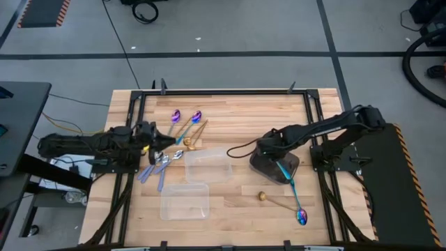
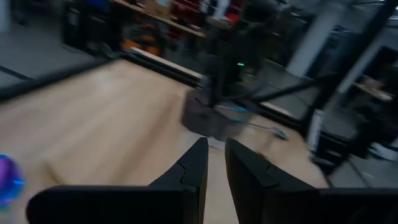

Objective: Sort silverware by color (type)
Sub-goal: Put the blue spoon into the black transparent bin

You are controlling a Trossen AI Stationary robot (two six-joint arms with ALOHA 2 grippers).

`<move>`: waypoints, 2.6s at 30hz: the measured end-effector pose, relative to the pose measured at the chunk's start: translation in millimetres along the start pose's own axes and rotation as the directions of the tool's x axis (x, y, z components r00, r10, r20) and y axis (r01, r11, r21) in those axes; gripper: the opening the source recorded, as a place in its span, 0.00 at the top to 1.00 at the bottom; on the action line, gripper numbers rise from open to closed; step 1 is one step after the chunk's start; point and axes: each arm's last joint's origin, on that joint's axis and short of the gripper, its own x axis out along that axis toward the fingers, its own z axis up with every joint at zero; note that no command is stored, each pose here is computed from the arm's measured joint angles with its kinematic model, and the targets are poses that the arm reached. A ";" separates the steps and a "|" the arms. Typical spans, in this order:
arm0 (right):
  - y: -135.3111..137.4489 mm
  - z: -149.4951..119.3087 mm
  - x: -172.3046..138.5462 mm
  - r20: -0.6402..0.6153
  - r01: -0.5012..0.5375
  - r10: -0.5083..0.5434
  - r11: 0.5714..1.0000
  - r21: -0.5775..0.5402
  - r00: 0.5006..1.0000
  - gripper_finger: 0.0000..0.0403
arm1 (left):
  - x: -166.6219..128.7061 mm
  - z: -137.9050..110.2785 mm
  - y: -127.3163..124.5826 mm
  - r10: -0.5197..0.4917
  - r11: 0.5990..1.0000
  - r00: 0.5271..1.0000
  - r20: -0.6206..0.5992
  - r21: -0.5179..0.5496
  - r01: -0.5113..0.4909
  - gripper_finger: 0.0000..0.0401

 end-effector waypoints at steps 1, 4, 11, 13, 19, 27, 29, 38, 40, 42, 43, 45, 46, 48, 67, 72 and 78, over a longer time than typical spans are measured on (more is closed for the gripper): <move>1.0 0.0 2.1 -0.010 0.003 -0.003 1.000 -0.002 1.000 0.96 | -0.2 -1.1 -1.8 -0.017 1.000 1.000 -0.011 -0.012 0.017 0.85; 3.1 0.0 8.0 -0.029 0.018 -0.018 1.000 -0.005 0.999 0.94 | -0.9 -4.6 -7.0 -0.062 0.998 0.997 -0.043 -0.015 0.062 0.85; 6.4 0.8 12.3 -0.038 0.007 -0.007 1.000 -0.006 0.999 0.84 | 2.4 -11.7 -14.0 -0.048 0.999 0.995 -0.084 -0.011 0.047 0.85; 6.7 1.0 11.3 -0.035 -0.004 0.003 1.000 -0.005 0.999 0.82 | 3.6 -13.2 -14.4 -0.025 1.000 0.996 -0.088 -0.003 0.025 0.85; 4.6 0.0 4.2 -0.036 -0.032 0.031 0.999 -0.009 0.999 0.79 | 6.0 -14.4 -13.0 0.033 0.999 0.996 -0.082 0.009 -0.033 0.85; -1.7 -2.5 -12.6 -0.044 -0.098 0.098 0.995 0.010 0.994 0.79 | 6.0 -14.3 -13.0 0.034 0.999 0.996 -0.081 0.008 -0.034 0.85; -1.7 -3.0 -11.8 -0.054 -0.094 0.095 0.995 0.012 0.994 0.79 | 6.0 -14.3 -13.0 0.034 0.999 0.996 -0.081 0.008 -0.033 0.85; 5.0 -2.8 10.9 -0.073 0.012 -0.013 1.000 -0.014 0.997 0.78 | 6.0 -14.4 -13.0 0.034 0.999 0.996 -0.081 0.008 -0.034 0.85; 5.6 -2.3 14.6 -0.072 0.032 -0.033 0.999 -0.018 0.997 0.78 | 6.0 -14.4 -13.0 0.034 0.999 0.996 -0.081 0.007 -0.034 0.85; 6.1 -1.9 17.4 -0.076 0.041 -0.043 0.999 -0.020 0.996 0.79 | 6.0 -14.3 -13.0 0.034 0.999 0.996 -0.081 0.007 -0.034 0.85; 6.3 -1.8 18.2 -0.078 0.044 -0.045 0.999 -0.018 0.996 0.80 | 6.0 -14.4 -13.0 0.035 0.999 0.996 -0.081 0.007 -0.034 0.85; 6.0 -1.3 18.5 -0.091 0.040 -0.040 0.999 -0.002 0.995 0.84 | 6.0 -14.3 -13.0 0.034 0.999 0.996 -0.081 0.007 -0.034 0.85; 5.8 -0.9 18.1 -0.099 0.034 -0.033 0.999 0.008 0.995 0.87 | 6.0 -14.3 -13.0 0.034 0.999 0.996 -0.081 0.007 -0.034 0.85; 4.6 -0.3 15.6 -0.105 0.022 -0.019 0.999 0.025 0.994 0.94 | 6.0 -14.4 -13.0 0.035 0.999 0.996 -0.081 0.007 -0.034 0.85; -9.4 8.0 -1.8 -0.167 -0.056 0.070 0.994 0.089 0.983 0.93 | 6.0 -14.4 -13.0 0.035 0.999 0.996 -0.081 0.007 -0.034 0.85; -13.4 13.6 -1.3 -0.129 -0.033 0.043 0.996 0.082 0.991 0.92 | 6.0 -14.3 -13.0 0.035 0.999 0.996 -0.081 0.007 -0.034 0.85; -19.6 27.1 -0.3 -0.032 -0.009 0.010 0.999 0.038 0.999 0.92 | 6.0 -14.4 -13.0 0.035 0.999 0.996 -0.081 0.007 -0.034 0.85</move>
